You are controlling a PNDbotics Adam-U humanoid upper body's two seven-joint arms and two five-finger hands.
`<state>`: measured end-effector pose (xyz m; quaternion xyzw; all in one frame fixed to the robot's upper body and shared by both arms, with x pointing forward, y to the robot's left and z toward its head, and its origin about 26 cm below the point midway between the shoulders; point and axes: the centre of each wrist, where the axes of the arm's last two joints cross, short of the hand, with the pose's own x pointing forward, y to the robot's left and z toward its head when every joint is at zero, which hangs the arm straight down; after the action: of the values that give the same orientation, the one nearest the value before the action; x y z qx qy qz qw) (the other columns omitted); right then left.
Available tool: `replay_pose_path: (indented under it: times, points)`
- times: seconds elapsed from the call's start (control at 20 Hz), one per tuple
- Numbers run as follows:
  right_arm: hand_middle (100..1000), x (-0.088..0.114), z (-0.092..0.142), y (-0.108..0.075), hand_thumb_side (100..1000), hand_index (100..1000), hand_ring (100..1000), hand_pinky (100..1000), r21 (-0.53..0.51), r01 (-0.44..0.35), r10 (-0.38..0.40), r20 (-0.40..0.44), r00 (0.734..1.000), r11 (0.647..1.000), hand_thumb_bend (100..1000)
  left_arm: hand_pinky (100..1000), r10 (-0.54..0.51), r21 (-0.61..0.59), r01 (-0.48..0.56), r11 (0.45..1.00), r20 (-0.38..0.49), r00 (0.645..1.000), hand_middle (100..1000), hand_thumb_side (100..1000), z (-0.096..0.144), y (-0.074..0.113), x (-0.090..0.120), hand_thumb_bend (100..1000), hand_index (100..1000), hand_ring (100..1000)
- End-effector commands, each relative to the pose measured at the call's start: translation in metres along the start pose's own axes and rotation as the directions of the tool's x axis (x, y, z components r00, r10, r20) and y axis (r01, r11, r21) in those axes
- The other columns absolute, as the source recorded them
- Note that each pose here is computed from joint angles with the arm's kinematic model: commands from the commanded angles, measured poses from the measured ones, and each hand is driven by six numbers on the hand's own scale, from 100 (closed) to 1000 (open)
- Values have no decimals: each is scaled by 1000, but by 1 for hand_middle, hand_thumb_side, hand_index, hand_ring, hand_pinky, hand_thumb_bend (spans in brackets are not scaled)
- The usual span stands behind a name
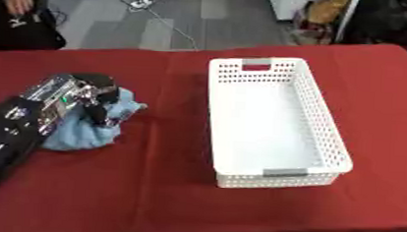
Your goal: Pick up objects on the table and place them in the box.
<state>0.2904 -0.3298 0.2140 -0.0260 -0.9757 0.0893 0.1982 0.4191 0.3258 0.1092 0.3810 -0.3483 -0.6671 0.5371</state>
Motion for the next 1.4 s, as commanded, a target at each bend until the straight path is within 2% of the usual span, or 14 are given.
replay_pose_path:
  times: [0.05, 0.2, 0.5, 0.75, 0.9, 1.1, 1.4]
  points:
    - [835, 5, -8, -2, 1000, 944, 864, 839, 7, -15, 15, 32, 999, 1000, 100, 100, -16, 109, 20, 994, -39, 999, 100, 167, 20, 36, -18, 155, 178, 100]
    - [834, 6, -8, -3, 1000, 944, 864, 839, 8, -17, 17, 30, 999, 1000, 100, 100, -17, 185, 32, 982, -82, 997, 100, 104, 36, 58, -28, 174, 165, 100]
    - [834, 6, -7, -3, 1000, 944, 864, 839, 9, -21, 21, 26, 999, 1000, 100, 100, -46, 308, 93, 947, -158, 986, 100, 100, 68, 101, -42, 232, 149, 100]
    - [834, 6, -6, -4, 1000, 944, 864, 839, 10, -23, 23, 22, 999, 1000, 100, 100, -72, 377, 132, 917, -170, 983, 100, 100, 87, 129, -39, 238, 148, 100]
    - [834, 6, -6, -4, 1000, 944, 864, 839, 12, -23, 23, 20, 1000, 1000, 100, 100, -99, 398, 149, 905, -143, 985, 100, 100, 92, 143, -28, 241, 148, 100]
    - [834, 5, -5, -3, 1000, 944, 864, 839, 16, -20, 20, 19, 1000, 1000, 100, 100, -136, 431, 151, 890, -67, 988, 100, 100, 94, 166, -4, 228, 149, 100]
    - [834, 5, -6, -1, 1000, 944, 864, 839, 16, -8, 8, 22, 1000, 1000, 100, 100, -194, 508, 136, 851, 64, 979, 100, 100, 94, 199, 47, 213, 152, 100]
